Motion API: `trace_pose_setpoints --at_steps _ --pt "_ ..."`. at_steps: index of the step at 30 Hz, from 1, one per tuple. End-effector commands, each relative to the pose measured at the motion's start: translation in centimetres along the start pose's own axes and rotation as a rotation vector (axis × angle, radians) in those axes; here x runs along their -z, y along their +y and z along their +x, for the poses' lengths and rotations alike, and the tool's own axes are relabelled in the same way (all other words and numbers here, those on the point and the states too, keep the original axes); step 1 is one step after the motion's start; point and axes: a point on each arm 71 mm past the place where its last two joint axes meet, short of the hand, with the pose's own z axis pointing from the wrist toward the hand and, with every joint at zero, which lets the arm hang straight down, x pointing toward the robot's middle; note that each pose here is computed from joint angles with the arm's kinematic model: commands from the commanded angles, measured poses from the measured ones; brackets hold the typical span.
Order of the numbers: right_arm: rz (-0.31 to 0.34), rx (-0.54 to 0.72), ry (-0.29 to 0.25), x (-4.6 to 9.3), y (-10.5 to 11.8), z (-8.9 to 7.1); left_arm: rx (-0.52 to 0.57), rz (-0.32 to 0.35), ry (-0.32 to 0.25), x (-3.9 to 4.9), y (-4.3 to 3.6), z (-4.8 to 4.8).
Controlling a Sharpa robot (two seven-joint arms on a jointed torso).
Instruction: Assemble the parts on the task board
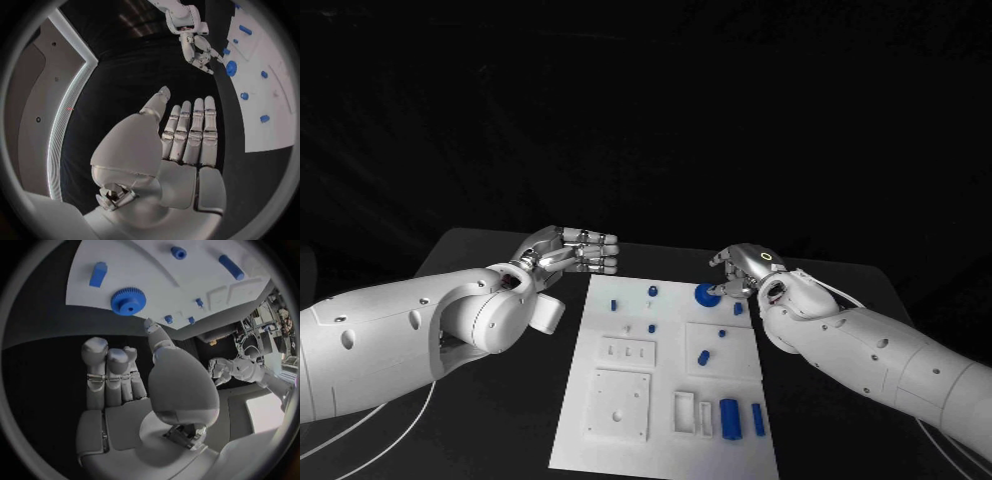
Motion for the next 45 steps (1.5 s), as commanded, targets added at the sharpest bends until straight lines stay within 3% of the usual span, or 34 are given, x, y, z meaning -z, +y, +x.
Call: trace_pose_setpoints --at_steps 1,12,29,45 --pt "0.007 -0.011 0.093 0.0 -0.1 0.8 0.004 0.012 0.012 -0.08 -0.15 0.13" --pt "0.034 -0.013 0.146 -0.4 -0.6 1.8 0.004 0.011 0.016 -0.22 -0.12 0.20" --pt "0.045 -0.032 0.143 -0.7 -0.6 2.5 0.003 0.011 0.018 -0.20 -0.12 0.21" --pt "0.058 -0.044 0.187 -0.9 -0.7 3.2 0.002 0.008 0.022 -0.14 -0.13 0.27"
